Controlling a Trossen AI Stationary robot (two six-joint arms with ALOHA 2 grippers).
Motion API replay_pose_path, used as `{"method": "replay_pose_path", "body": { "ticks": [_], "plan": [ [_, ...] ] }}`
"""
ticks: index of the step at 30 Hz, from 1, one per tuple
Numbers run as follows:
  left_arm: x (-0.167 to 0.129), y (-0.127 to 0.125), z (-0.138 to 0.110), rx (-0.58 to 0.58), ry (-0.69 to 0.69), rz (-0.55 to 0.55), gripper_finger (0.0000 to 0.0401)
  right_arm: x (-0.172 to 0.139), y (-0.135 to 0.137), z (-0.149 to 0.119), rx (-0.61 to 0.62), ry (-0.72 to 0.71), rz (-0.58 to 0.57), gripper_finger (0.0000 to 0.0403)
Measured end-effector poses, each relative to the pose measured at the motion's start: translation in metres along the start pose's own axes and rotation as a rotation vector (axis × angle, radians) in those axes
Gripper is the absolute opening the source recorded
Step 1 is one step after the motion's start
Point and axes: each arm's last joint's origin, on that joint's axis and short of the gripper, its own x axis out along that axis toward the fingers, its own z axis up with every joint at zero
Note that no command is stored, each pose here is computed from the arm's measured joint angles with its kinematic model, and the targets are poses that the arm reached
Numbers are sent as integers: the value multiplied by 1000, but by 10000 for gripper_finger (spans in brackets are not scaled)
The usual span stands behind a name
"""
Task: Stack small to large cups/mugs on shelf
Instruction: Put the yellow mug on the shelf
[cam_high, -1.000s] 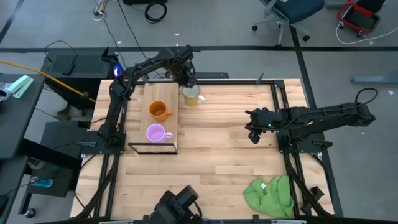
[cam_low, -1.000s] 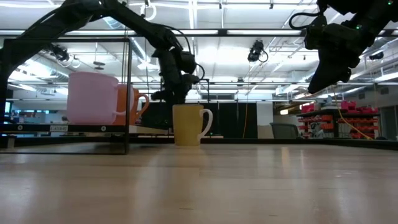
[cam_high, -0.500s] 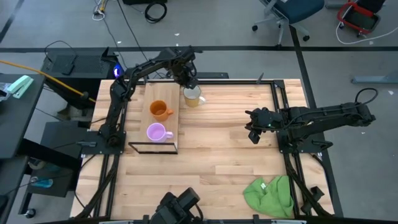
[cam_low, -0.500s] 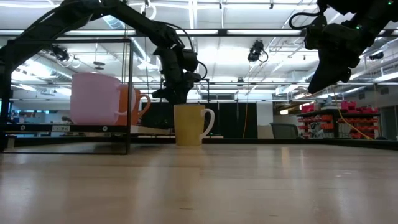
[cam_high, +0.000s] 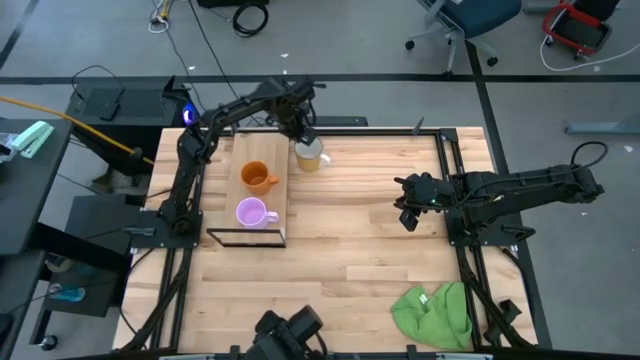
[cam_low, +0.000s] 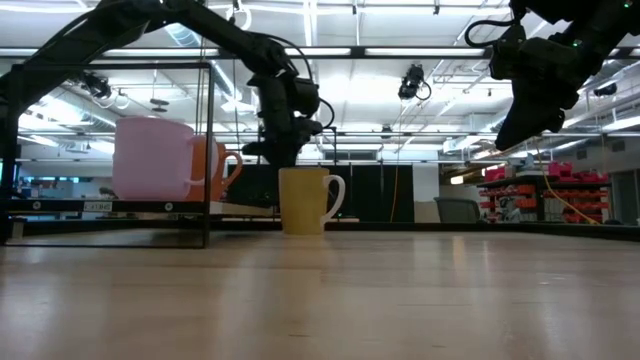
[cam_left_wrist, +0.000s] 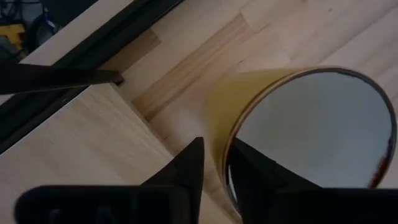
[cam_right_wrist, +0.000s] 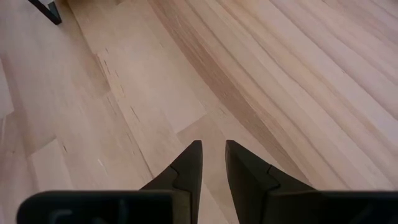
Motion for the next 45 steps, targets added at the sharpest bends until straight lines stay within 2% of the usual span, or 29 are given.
{"method": "replay_pose_path", "body": {
  "ticks": [7, 20, 28, 35, 40, 45],
  "plan": [
    [0, -6, -2, 14, 0, 6, 17, 0, 0, 0, 1, 0, 0, 77],
    [-1, -22, -8, 51, 6, 1, 18, 0, 0, 0, -5, 0, 0, 77],
    [-20, -30, -16, 57, -6, -18, 18, 0, 0, 0, -6, -1, 0, 77],
    [-60, -35, -31, 15, -41, -56, 18, 0, 0, 0, -6, -1, 0, 77],
    [-101, -34, -48, -19, -92, -72, 18, 0, 0, 0, -6, 0, 0, 77],
    [-134, -23, -64, -104, -165, 3, 18, 0, 0, 0, -6, -1, 0, 77]
  ]
}}
